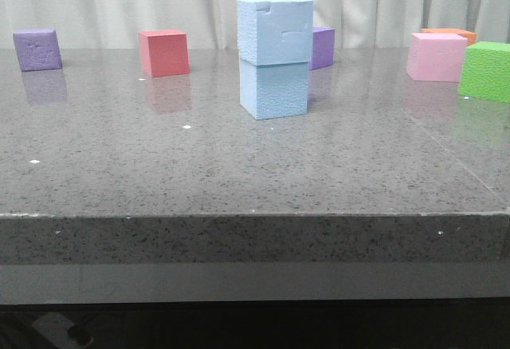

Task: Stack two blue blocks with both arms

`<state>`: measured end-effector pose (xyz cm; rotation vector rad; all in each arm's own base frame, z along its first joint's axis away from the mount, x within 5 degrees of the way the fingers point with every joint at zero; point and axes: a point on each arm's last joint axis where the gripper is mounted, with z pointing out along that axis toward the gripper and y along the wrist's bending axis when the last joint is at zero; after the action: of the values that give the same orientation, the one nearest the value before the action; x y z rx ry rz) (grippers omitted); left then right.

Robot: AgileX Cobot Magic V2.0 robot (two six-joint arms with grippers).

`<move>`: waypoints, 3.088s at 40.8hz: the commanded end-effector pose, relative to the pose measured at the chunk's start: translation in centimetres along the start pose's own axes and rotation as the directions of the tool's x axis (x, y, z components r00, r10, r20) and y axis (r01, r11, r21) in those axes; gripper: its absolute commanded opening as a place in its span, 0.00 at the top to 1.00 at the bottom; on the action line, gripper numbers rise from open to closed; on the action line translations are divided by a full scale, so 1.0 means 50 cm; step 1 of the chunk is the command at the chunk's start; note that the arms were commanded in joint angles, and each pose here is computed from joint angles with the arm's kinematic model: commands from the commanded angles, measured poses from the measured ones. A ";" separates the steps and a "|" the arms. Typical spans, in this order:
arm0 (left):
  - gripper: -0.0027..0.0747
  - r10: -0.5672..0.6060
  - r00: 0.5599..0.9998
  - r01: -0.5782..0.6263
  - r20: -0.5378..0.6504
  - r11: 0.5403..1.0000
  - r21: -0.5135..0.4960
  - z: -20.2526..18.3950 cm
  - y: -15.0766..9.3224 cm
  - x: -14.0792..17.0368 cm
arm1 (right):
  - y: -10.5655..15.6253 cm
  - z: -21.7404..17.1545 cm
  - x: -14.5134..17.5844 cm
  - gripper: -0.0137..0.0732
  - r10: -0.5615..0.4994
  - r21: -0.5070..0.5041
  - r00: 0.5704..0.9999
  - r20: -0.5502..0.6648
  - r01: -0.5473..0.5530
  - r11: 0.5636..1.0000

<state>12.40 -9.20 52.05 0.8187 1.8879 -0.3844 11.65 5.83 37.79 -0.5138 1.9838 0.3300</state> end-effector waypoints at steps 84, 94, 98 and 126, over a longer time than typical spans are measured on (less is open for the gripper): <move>0.99 -0.208 0.977 0.214 0.050 0.952 -0.218 0.062 -0.008 0.266 | -0.004 -0.045 0.011 0.98 0.012 0.055 0.997 0.079 -0.017 0.998; 0.99 -0.206 0.976 0.216 0.068 0.955 -0.205 0.055 -0.011 0.270 | -0.004 -0.045 0.011 0.98 0.012 0.055 0.997 0.080 -0.017 0.998; 0.99 -0.238 0.966 0.256 0.101 0.940 -0.227 0.049 -0.004 0.285 | -0.004 -0.045 0.011 0.98 0.012 0.055 0.997 0.079 -0.017 0.998; 0.99 -0.309 0.736 0.632 0.602 0.631 -0.449 -0.025 -0.032 0.523 | -0.004 -0.045 0.011 0.98 0.012 0.055 0.997 0.080 -0.017 0.998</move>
<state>3.71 0.08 28.18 -0.2915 1.7121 -0.1944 9.56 4.67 36.97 -0.4740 2.0022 0.3063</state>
